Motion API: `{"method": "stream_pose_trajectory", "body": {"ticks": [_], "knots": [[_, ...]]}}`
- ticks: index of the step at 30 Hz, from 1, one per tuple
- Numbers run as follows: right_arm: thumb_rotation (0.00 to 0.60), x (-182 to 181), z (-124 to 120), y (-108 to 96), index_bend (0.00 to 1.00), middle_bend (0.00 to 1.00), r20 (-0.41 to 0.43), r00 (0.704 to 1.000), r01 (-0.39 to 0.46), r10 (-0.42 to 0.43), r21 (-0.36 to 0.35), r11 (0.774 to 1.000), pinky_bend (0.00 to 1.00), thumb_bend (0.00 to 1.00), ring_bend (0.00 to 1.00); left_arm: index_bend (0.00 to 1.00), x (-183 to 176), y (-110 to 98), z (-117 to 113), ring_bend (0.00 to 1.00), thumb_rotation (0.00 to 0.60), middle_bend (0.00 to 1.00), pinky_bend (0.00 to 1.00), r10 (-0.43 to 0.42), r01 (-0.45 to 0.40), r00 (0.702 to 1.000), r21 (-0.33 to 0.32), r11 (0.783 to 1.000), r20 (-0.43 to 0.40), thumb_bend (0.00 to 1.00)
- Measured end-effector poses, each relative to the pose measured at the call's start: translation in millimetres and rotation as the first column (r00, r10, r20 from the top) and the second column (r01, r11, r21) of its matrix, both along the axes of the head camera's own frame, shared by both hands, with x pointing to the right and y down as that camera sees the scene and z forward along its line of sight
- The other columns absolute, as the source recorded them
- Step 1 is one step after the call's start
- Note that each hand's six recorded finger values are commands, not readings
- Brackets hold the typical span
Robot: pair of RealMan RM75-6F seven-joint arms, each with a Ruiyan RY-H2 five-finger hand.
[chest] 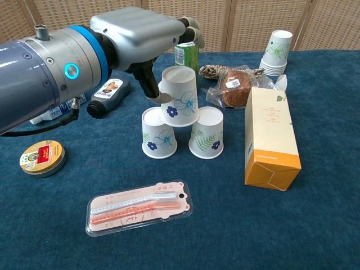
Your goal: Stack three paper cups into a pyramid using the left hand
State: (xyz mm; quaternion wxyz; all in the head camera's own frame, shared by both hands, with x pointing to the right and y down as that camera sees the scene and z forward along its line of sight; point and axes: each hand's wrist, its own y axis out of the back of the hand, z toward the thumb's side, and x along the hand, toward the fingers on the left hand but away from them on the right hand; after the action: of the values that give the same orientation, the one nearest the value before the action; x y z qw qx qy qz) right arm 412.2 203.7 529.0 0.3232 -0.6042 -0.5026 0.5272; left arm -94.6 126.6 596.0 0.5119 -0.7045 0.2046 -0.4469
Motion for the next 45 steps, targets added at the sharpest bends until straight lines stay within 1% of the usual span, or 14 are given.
{"method": "stream_pose_trajectory", "body": {"ticks": [5,11,17,20,23,26,28,31,35,38,43,45], "knots": [[0.6,0.3,0.2,0.1,0.01,0.0,-0.001,1.0,0.0,0.0,-0.001,1.0,0.0,0.19,0.0,0.05,-9.2,-3.8,-6.6,0.0,0.6,0.0,0.37,-0.013,0.013,1.0,0.01,1.0,-0.016,0.29],[0.6,-0.6,-0.4,0.4,0.01,0.0,0.004,1.0,0.001,-0.001,-0.001,1.0,0.0,0.19,0.0,0.01,-37.2,-12.5,-18.6,0.0,0.6,0.0,0.3,-0.022,0.023,0.999,0.035,0.999,-0.026,0.29],[0.6,-2.4,-1.3,1.3,0.01,0.0,0.005,1.0,0.005,-0.005,0.001,1.0,0.0,0.19,0.0,0.0,-86.6,-21.7,-35.6,0.0,0.6,0.0,0.26,-0.046,0.049,0.998,0.067,0.997,-0.042,0.29],[0.6,-3.3,-1.1,1.5,0.01,0.0,0.005,1.0,0.007,-0.007,0.0,1.0,0.0,0.19,0.0,0.0,-119.6,-23.7,-43.6,0.0,0.6,0.0,0.22,-0.069,0.072,0.997,0.075,0.995,-0.037,0.29],[0.6,-4.4,-1.1,1.6,0.01,0.0,0.004,1.0,0.01,-0.01,0.0,1.0,0.0,0.19,0.0,0.0,-155.9,-21.4,-51.8,0.0,0.6,0.0,0.17,-0.092,0.094,0.996,0.08,0.992,-0.02,0.29],[0.6,-5.6,-1.2,1.8,0.01,0.0,0.002,1.0,0.013,-0.013,0.001,1.0,0.0,0.19,0.0,0.0,-192.2,-14.9,-59.4,0.0,0.6,0.0,0.12,-0.116,0.116,0.993,0.078,0.99,0.004,0.29],[0.6,-6.8,-1.1,2.3,0.01,0.0,0.001,1.0,0.016,-0.016,0.0,1.0,0.0,0.19,0.0,0.0,-217.4,-9.6,-61.7,0.0,0.6,0.0,0.06,-0.146,0.144,0.989,0.06,0.988,0.027,0.29],[0.6,-8.5,-1.2,2.7,0.01,0.0,-0.002,1.0,0.023,-0.023,0.002,1.0,0.0,0.19,0.0,0.0,-253.5,1.0,-63.0,0.0,0.6,0.0,0.0,-0.191,0.189,0.979,0.027,0.982,0.071,0.29],[0.6,-10.0,-1.0,3.4,0.01,0.0,-0.006,1.0,0.027,-0.027,0.002,1.0,0.0,0.19,0.0,0.0,-286.6,19.9,-65.3,0.0,0.6,0.0,0.0,-0.227,0.227,0.969,0.01,0.974,0.098,0.29],[0.6,-11.3,-1.2,4.0,0.01,0.0,-0.009,0.999,0.031,-0.031,0.003,1.0,0.0,0.19,0.0,0.0,-305.5,35.0,-69.4,0.0,0.6,0.0,0.0,-0.259,0.259,0.962,0.01,0.966,0.089,0.29],[0.6,-13.2,-1.1,5.1,0.01,0.0,-0.011,0.999,0.036,-0.036,0.002,0.999,0.0,0.19,0.0,0.0,-332.5,65.9,-73.1,0.0,0.6,0.0,0.0,-0.304,0.305,0.95,-0.007,0.952,0.064,0.29],[0.6,-13.1,-1.6,5.0,0.01,0.0,-0.01,0.999,0.035,-0.035,0.003,0.999,0.0,0.19,0.0,0.0,-343.0,79.0,-72.2,0.0,0.6,0.0,0.0,-0.33,0.332,0.942,-0.016,0.943,0.06,0.29]]}}
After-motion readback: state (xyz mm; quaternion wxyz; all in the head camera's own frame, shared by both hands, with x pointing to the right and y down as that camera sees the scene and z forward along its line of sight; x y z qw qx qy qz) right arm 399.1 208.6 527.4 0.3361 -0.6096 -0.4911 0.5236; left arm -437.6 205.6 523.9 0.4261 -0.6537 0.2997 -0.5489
